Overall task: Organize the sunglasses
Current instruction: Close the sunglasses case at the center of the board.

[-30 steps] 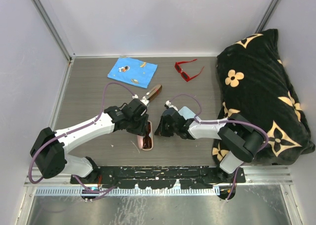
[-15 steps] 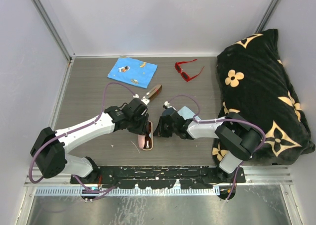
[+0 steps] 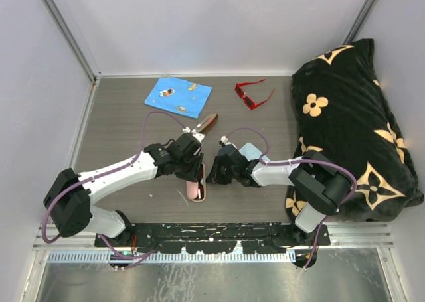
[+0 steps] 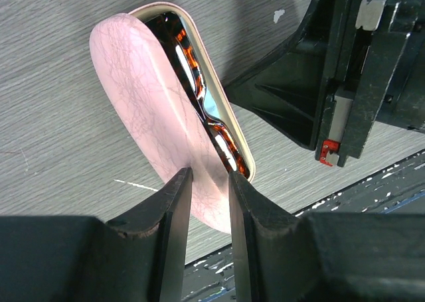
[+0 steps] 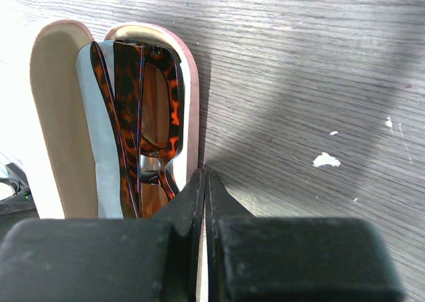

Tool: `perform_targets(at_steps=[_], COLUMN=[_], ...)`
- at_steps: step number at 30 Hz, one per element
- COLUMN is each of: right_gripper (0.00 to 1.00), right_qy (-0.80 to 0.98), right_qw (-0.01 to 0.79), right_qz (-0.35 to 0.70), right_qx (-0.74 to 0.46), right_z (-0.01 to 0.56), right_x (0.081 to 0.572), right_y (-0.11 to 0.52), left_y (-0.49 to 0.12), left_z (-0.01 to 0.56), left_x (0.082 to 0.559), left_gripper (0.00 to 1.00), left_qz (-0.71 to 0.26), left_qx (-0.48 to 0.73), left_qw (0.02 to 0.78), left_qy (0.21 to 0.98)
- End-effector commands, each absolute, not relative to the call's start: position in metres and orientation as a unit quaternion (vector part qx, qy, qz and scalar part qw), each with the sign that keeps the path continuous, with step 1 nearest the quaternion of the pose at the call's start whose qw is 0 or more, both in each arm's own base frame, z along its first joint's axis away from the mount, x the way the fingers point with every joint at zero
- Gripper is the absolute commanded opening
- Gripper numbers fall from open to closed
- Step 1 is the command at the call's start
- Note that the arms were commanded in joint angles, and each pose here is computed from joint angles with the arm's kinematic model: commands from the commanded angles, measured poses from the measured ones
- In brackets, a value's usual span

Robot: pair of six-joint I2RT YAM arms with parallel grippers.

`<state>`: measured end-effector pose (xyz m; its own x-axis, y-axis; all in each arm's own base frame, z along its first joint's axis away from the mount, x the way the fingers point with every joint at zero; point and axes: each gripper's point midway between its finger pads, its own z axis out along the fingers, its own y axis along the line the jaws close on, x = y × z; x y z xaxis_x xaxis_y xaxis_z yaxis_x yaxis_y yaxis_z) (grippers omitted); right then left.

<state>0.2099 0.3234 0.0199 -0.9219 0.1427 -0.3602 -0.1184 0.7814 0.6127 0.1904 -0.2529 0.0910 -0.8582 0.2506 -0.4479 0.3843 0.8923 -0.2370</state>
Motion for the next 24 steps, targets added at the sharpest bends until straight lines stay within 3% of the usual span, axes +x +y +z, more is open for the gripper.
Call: perform_targets(at_steps=[1,14,19,24], right_gripper=[0.03,0.06,0.12,0.32], right_qy=[0.902,0.904,0.898,0.874], right_qw=[0.224,0.254,0.322,0.408], right_qz=[0.369,0.344,0.299,0.259], right_qx=[0.003,0.014,0.023,0.049], right_z=[0.045,0.054,0.083,0.125], right_x=[0.223,0.229,0.242,0.253], right_y=[0.341,0.328,0.298,0.259], left_y=[-0.263,-0.265,-0.262,-0.251], left_z=[0.073,0.072,0.116,0.133], left_x=[0.185,0.188,0.2,0.214], left_gripper=[0.3,0.31,0.42,0.59], left_qz=[-0.169,-0.156,-0.165,-0.146], left_qx=[0.166,0.171,0.167,0.131], left_qw=[0.192,0.195,0.252,0.299], left_qy=[0.952,0.953,0.939,0.934])
